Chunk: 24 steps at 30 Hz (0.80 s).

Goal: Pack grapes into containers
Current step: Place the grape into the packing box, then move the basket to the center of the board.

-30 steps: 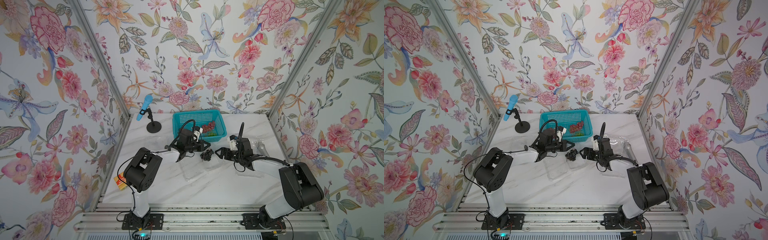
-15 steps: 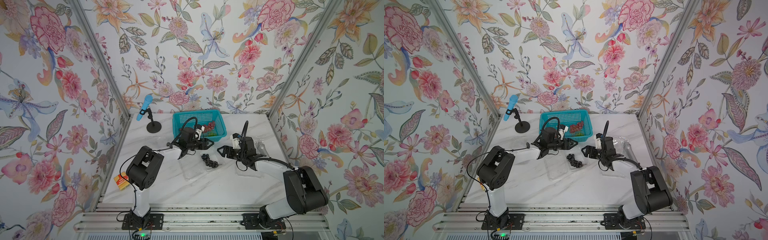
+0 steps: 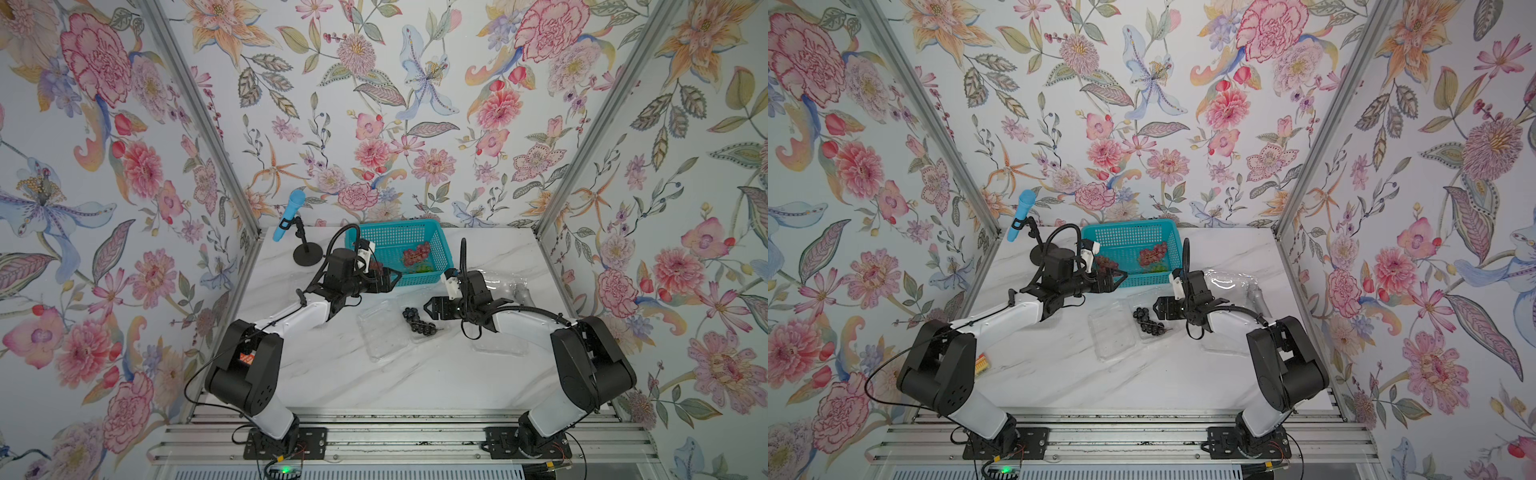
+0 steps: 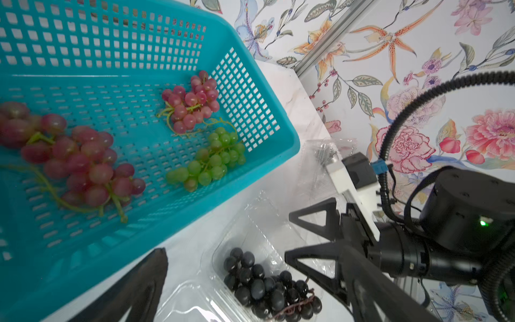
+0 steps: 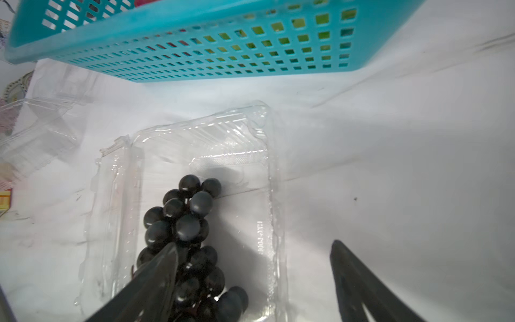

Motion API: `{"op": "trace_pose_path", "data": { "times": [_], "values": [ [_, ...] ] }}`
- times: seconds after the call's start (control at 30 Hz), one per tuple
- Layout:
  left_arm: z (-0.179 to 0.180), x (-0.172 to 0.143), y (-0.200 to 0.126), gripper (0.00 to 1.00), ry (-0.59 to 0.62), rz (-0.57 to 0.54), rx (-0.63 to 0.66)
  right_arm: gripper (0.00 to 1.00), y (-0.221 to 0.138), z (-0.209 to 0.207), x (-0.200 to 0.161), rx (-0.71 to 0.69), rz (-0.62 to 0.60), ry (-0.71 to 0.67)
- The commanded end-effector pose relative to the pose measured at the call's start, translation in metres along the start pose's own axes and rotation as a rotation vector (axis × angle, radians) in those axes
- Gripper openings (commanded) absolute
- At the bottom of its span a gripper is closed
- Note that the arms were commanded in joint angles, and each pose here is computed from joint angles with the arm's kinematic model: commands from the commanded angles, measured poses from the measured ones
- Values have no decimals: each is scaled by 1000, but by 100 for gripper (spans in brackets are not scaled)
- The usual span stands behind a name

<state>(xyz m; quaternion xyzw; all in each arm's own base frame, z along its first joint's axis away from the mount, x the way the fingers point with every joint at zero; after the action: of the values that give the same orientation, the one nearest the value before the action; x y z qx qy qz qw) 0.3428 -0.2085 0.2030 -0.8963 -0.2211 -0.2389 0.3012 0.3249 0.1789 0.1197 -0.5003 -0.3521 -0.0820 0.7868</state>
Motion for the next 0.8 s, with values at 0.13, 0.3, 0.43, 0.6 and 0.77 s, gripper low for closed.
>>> {"op": "trace_pose_path", "data": {
  "times": [0.13,0.3,0.43,0.6,0.77],
  "values": [
    [37,-59,-24,100,-80,87,142,70,12,-1,1,-73,48,-32],
    [46,-71,-31,100,-94,106,189,61,23,8,0,-82,69,-50],
    [53,-74,-25,100,-101,116,209,57,30,11,0,-101,78,-39],
    [49,-51,-9,100,-86,74,202,55,32,11,1,-116,76,-20],
    [49,-15,11,100,-77,0,184,63,22,2,5,-101,47,36]
  ]
}}
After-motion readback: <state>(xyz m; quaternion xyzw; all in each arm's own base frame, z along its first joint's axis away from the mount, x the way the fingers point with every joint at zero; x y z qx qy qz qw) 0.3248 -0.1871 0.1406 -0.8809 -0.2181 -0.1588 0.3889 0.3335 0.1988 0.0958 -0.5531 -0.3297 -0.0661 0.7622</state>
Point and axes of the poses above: each gripper's point midway between its finger pads, its own y axis out along the fingers, its own z axis along the line the jaws close on, x = y × z, the point moved 7 cm from there along -y, back along the fingers, and after that the axes turned 11 degrees about -y, right-handed, at the moved point
